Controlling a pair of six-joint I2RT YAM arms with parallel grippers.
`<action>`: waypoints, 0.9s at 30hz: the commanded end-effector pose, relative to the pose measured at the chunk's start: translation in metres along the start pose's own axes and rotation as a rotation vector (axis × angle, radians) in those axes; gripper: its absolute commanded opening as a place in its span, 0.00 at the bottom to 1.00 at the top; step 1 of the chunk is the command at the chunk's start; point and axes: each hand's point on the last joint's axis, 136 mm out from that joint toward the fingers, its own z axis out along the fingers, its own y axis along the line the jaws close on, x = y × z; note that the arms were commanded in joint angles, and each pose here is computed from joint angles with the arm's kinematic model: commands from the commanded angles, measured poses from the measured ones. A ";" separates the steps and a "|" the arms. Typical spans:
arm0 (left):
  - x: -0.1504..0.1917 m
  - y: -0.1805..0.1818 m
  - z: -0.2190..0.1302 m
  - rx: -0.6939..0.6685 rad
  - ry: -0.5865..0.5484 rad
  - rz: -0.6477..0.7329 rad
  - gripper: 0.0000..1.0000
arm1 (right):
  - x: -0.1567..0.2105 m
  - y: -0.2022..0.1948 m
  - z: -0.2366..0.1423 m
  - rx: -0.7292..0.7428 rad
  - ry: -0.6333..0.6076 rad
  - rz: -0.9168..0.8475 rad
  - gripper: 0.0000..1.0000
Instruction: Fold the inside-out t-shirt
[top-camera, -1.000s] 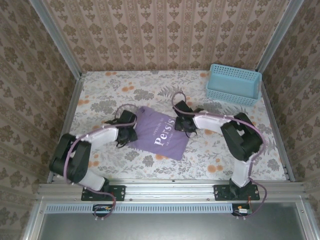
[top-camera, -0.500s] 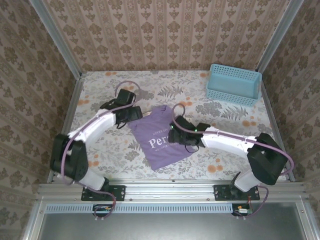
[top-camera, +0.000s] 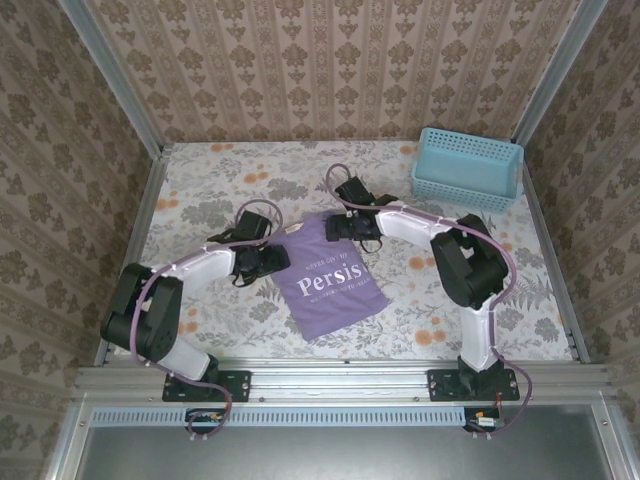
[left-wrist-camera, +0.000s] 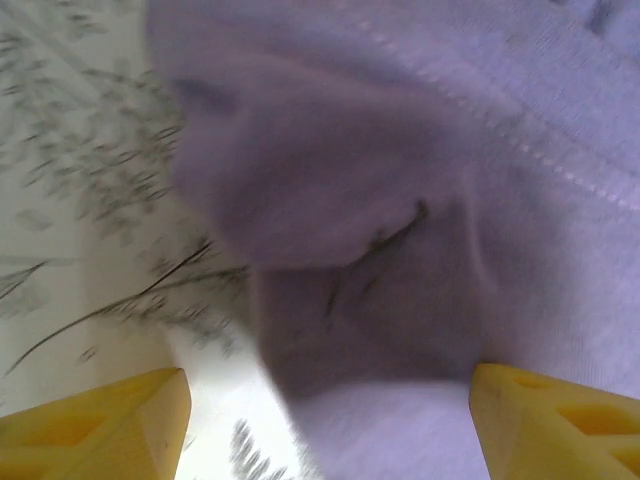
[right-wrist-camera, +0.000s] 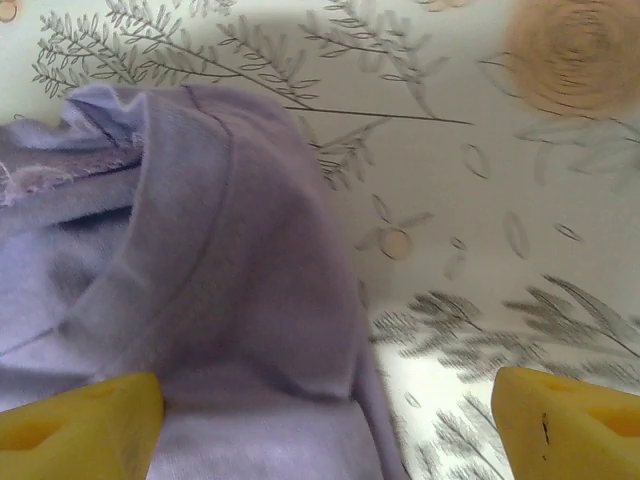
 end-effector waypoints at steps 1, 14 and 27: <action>-0.014 -0.025 0.012 0.102 -0.010 -0.005 0.74 | 0.002 0.016 0.009 -0.052 0.059 -0.064 0.87; -0.001 -0.050 0.039 0.129 0.047 0.042 0.60 | 0.051 0.046 0.041 -0.019 0.186 -0.053 0.54; 0.010 -0.067 0.017 0.117 0.039 0.043 0.68 | 0.059 0.004 0.014 -0.011 0.059 0.251 0.08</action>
